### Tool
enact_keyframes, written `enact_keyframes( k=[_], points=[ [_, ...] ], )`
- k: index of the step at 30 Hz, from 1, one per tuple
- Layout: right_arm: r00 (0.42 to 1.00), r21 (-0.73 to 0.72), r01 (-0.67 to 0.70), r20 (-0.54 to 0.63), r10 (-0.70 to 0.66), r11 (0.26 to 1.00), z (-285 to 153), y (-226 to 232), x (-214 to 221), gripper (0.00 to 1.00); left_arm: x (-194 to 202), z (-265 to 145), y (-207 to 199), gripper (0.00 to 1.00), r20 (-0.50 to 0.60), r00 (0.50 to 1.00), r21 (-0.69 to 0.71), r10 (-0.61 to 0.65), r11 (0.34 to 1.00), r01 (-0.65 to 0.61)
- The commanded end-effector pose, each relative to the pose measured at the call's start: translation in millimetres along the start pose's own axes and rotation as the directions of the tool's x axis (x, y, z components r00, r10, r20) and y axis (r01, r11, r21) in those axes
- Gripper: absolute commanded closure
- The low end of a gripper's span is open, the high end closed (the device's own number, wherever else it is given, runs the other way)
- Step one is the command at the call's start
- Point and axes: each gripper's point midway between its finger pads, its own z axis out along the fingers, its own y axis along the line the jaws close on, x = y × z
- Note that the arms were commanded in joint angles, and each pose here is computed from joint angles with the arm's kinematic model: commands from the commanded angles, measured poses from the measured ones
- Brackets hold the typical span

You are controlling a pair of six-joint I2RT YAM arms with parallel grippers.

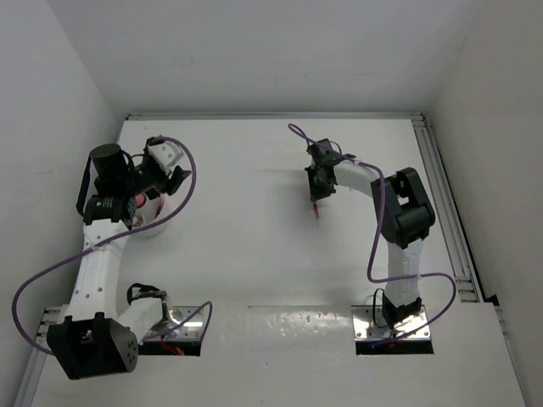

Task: Sort the stationery into containers
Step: Pick up the pen from the center of the board.

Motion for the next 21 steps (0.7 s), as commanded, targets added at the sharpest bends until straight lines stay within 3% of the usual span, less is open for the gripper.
enact_keyframes(
  k=[1,3,4,5,7,11,17,21],
  points=[
    [0.993,-0.092,-0.045,-0.112,0.035,0.995,7,15,28,1.00,-18,-6,-39,0.36,0.118,0.973,0.187,0.196,0.958,-0.216],
    [0.992,-0.272,-0.079,-0.116,0.049,0.959,-10,41,28,1.00,-13,-9,-73,0.36,0.158,0.959,0.315,0.233,0.909,-0.273],
    [0.991,-0.329,-0.091,-0.127,0.051,0.940,-17,50,28,1.00,-14,-9,-79,0.36,0.195,0.930,0.328,0.312,0.873,-0.362],
    [0.988,-0.444,-0.100,-0.151,0.035,0.890,-30,70,30,1.00,-16,-6,-94,0.36,0.221,0.918,0.368,0.329,0.844,-0.391],
    [0.983,-0.510,-0.137,-0.175,0.054,0.849,-47,84,27,1.00,-16,-4,-116,0.36,0.264,0.890,0.421,0.372,0.786,-0.453],
    [0.952,-0.665,-0.277,-0.287,0.105,0.694,-84,122,29,1.00,-18,4,-171,0.36,0.353,0.815,0.517,0.459,0.630,-0.579],
    [0.860,-0.653,-0.498,-0.454,0.232,0.570,-97,141,40,1.00,-15,17,-224,0.36,0.452,0.716,0.573,0.531,0.442,-0.690],
    [0.806,-0.603,-0.581,-0.518,0.286,0.547,-103,148,47,1.00,-4,26,-247,0.36,0.460,0.716,0.610,0.525,0.399,-0.685]
  ],
)
